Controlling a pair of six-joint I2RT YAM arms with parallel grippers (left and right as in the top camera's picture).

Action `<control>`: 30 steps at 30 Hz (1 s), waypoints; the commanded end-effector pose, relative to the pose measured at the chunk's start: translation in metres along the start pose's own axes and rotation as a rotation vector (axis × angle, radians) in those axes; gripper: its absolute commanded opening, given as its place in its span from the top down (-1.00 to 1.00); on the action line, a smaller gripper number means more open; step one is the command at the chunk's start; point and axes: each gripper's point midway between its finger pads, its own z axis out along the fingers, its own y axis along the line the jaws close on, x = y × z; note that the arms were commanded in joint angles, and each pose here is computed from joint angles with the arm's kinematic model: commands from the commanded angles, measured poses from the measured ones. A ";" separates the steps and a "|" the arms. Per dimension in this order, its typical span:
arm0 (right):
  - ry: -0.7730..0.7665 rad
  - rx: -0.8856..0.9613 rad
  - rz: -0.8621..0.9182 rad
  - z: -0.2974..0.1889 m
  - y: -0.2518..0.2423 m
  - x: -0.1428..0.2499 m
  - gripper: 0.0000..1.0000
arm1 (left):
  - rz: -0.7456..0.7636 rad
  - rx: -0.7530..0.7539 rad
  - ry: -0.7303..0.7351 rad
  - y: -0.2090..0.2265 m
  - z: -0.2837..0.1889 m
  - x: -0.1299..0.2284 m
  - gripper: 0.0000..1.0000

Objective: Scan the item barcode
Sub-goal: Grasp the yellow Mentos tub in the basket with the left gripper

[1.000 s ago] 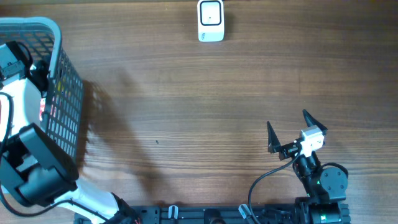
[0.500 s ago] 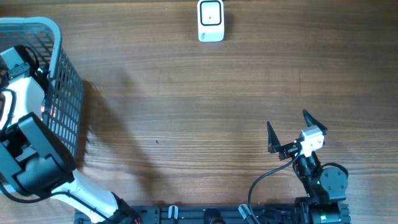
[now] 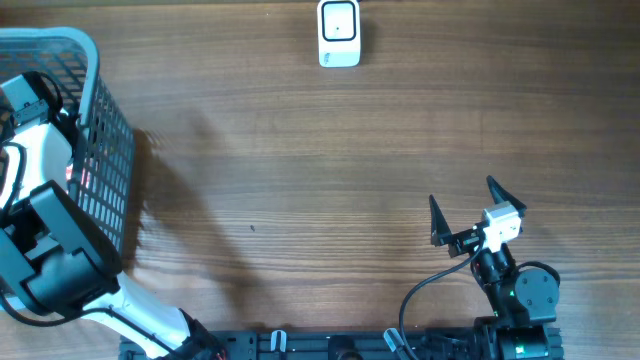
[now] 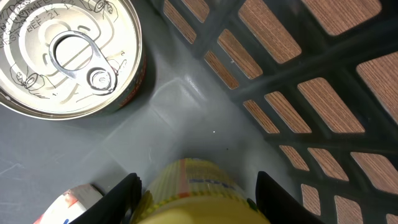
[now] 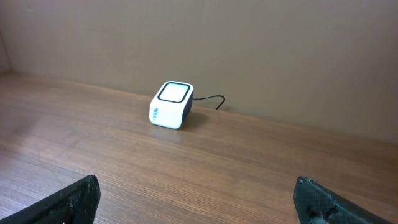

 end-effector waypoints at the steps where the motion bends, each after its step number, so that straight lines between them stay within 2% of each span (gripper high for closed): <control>1: -0.002 0.011 0.010 0.000 -0.002 0.000 -1.00 | -0.003 0.013 -0.007 -0.005 -0.006 -0.004 0.03; 8: -0.002 0.011 0.010 0.000 -0.002 0.000 -1.00 | -0.001 0.059 -0.136 -0.016 -0.059 -0.035 0.03; 12: -0.002 0.011 0.010 0.000 -0.002 0.000 -1.00 | 0.000 0.108 -0.274 -0.025 -0.121 -0.059 0.01; 19: -0.002 0.011 0.010 0.000 -0.002 0.000 -1.00 | -0.049 0.231 -0.566 -0.034 -0.261 -0.084 -0.04; 25: -0.002 0.011 0.010 0.000 -0.002 0.000 -1.00 | -0.116 0.403 -0.750 -0.041 -0.368 -0.072 -0.03; 30: -0.002 0.011 0.010 0.000 -0.002 0.000 -1.00 | -0.119 0.678 -0.721 -0.077 -0.415 -0.046 -0.04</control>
